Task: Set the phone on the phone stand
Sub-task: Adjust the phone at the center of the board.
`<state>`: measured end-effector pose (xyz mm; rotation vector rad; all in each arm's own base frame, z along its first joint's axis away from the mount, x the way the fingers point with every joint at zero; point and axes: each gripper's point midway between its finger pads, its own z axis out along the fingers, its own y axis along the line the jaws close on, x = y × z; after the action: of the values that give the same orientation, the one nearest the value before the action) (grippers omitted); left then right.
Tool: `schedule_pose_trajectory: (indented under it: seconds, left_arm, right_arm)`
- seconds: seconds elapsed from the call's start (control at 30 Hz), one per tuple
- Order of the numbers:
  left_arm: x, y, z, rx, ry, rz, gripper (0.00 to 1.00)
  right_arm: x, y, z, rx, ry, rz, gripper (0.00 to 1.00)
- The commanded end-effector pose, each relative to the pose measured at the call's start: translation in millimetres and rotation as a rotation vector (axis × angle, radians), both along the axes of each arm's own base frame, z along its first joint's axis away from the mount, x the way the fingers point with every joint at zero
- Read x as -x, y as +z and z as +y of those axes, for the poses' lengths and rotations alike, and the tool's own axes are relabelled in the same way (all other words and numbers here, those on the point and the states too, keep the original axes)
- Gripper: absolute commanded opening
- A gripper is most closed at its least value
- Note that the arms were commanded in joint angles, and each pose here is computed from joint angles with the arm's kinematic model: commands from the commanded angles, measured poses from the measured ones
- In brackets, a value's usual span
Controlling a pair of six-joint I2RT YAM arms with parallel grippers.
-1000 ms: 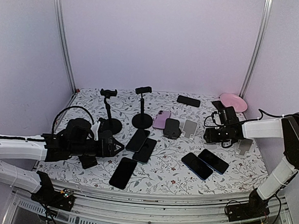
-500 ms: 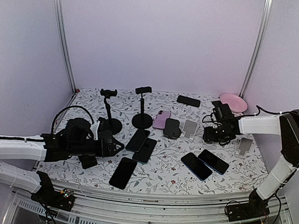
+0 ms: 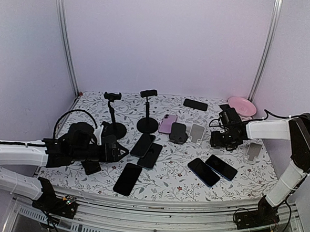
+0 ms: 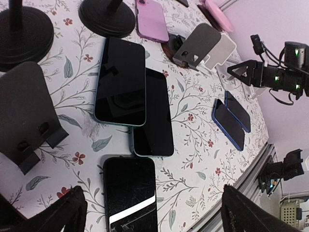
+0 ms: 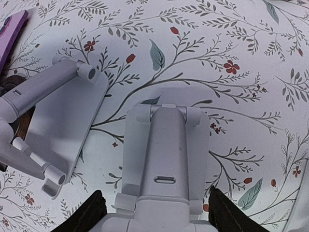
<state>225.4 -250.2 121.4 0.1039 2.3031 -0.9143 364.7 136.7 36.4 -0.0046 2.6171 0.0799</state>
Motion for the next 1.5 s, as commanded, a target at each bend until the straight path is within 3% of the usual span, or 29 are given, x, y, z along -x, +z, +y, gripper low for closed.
schedule_pose_trajectory:
  seconds: [0.0,0.23,0.37,0.7,0.9,1.47]
  left_arm:
    - [5,1,-3,0.006,-0.02,0.008,0.97]
    - [6,0,-3,0.006,-0.023,0.011,0.97]
    - [6,2,-4,0.008,-0.025,0.007,0.97]
    - [7,8,-3,0.012,-0.029,-0.008,0.97]
    - [6,11,-3,0.016,-0.03,-0.014,0.97]
    - [5,17,-2,0.015,-0.025,-0.018,0.97]
  right_arm:
    - [73,-65,-5,-0.009,0.014,0.311,0.32]
    - [53,-41,2,-0.045,-0.013,0.152,0.8]
    - [38,-26,10,-0.038,-0.036,0.049,0.9]
    - [18,13,-6,0.007,-0.166,-0.19,0.93]
    - [6,40,-4,-0.047,-0.166,-0.343,0.92]
    - [-15,35,-1,-0.001,-0.156,-0.407,0.87]
